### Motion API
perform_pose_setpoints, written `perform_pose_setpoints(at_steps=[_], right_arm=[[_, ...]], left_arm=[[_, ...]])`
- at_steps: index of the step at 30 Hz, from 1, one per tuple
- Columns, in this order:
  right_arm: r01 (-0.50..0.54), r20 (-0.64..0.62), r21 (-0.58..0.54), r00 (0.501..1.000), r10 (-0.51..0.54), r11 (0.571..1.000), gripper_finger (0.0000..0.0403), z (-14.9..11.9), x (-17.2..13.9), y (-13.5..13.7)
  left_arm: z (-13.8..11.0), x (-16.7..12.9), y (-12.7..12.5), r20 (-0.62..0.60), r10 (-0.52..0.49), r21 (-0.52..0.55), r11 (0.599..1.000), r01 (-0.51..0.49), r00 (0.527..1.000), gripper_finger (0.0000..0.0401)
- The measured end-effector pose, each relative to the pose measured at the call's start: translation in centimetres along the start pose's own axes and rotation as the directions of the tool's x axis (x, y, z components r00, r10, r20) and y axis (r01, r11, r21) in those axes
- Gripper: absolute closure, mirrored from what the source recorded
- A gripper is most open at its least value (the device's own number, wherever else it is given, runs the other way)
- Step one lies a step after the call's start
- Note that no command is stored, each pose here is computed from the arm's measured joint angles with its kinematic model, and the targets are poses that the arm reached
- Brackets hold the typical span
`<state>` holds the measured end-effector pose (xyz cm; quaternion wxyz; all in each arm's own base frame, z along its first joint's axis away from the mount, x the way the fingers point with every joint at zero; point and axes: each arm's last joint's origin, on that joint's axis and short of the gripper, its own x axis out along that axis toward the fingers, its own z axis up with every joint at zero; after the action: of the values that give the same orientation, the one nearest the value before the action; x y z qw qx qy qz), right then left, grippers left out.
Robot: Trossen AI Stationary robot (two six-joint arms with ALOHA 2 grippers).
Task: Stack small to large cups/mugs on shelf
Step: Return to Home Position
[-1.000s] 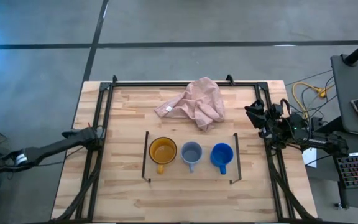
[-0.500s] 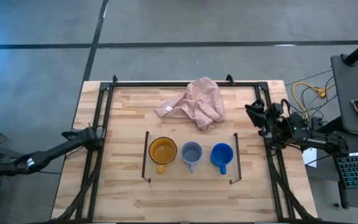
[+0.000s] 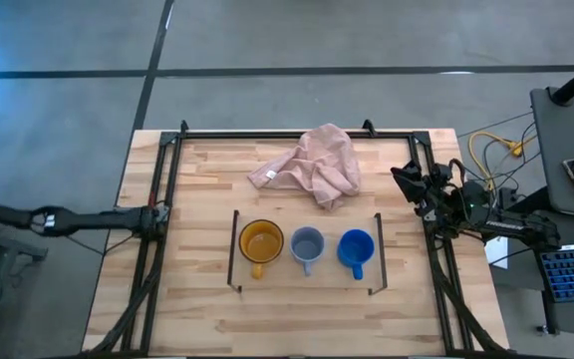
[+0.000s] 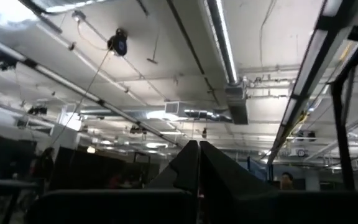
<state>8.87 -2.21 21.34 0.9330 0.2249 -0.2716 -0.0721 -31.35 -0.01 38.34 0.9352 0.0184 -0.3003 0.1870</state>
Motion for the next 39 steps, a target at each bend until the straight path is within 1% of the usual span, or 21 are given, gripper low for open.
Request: perform_pose_setpoints(at_steps=[2, 5, 10, 13, 16, 19, 21, 22, 25, 27, 30, 32, 35, 39], right_arm=[[0.0, 0.0, 0.002, 1.0, 0.0, 1.0, 0.027, 0.0, 0.0, 0.0], [-0.001, 0.0, 0.006, 1.0, 0.001, 1.0, 0.0273, 0.0, 0.0, 0.0], [-0.001, 0.0, 0.006, 1.0, 0.001, 1.0, 0.0275, 0.0, 0.0, 0.0], [-0.001, 0.0, 0.003, 1.0, 0.001, 1.0, 0.0273, 0.0, 0.0, 0.0], [-0.002, 0.0, 0.003, 1.0, 0.002, 1.0, 0.0273, 0.0, 0.0, 0.0], [-0.002, 0.001, 0.003, 1.0, 0.002, 1.0, 0.0275, 0.0, 0.0, 0.0], [-0.001, 0.001, 0.002, 1.0, 0.001, 1.0, 0.0277, 0.0, 0.0, 0.0], [-0.002, 0.001, 0.002, 1.0, 0.002, 1.0, 0.0278, 0.0, 0.0, 0.0], [-0.001, 0.001, 0.0, 1.0, 0.001, 1.0, 0.0277, 0.0, 0.0, 0.0], [-0.001, 0.001, -0.001, 1.0, 0.001, 1.0, 0.0275, 0.0, 0.0, 0.0], [-0.001, 0.001, -0.001, 1.0, 0.001, 1.0, 0.0272, 0.0, 0.0, 0.0], [-0.001, 0.001, -0.001, 1.0, 0.001, 1.0, 0.0271, 0.0, 0.0, 0.0], [-0.002, 0.001, -0.001, 1.0, 0.002, 1.0, 0.0271, 0.0, 0.0, 0.0], [-0.002, 0.0, 0.002, 1.0, 0.002, 1.0, 0.0274, 0.0, 0.0, 0.0]], left_arm=[[-0.4, 0.6, 1.1, -0.033, 0.009, -0.017, 1.0, -0.01, 0.999, 0.0401], [-1.2, 1.7, 1.6, -0.097, -0.012, -0.032, 0.999, 0.009, 0.995, 0.0401], [-2.0, 4.6, 0.1, -0.132, -0.017, 0.016, 1.0, 0.019, 0.991, 0.0401], [-3.3, 7.0, -1.0, -0.17, -0.023, 0.061, 0.998, 0.033, 0.985, 0.0401], [-4.9, 9.4, -2.2, -0.236, -0.033, 0.101, 0.993, 0.058, 0.971, 0.0401], [-6.1, 12.4, -3.5, -0.198, -0.026, 0.1, 0.994, 0.046, 0.98, 0.0401], [-7.7, 14.2, -4.6, -0.216, -0.032, 0.106, 0.993, 0.056, 0.976, 0.0401], [-8.4, 15.0, -5.0, -0.217, -0.033, 0.099, 0.994, 0.056, 0.976, 0.0401], [-10.0, 17.4, -6.3, -0.139, -0.018, 0.034, 0.999, 0.023, 0.99, 0.0401], [-11.5, 18.7, -7.1, -0.123, -0.019, 0.027, 0.999, 0.023, 0.992, 0.0401], [-13.6, 20.2, -8.1, -0.084, -0.015, 0.015, 1.0, 0.016, 0.996, 0.0401], [-14.9, 20.9, -8.6, -0.042, -0.005, -0.024, 1.0, 0.004, 0.999, 0.0401], [-17.2, 21.8, -9.4, -0.023, -0.007, -0.063, 0.998, 0.006, 1.0, 0.0401], [-21.0, 22.5, -10.4, -0.077, -0.015, -0.103, 0.995, 0.007, 0.997, 0.0401]])
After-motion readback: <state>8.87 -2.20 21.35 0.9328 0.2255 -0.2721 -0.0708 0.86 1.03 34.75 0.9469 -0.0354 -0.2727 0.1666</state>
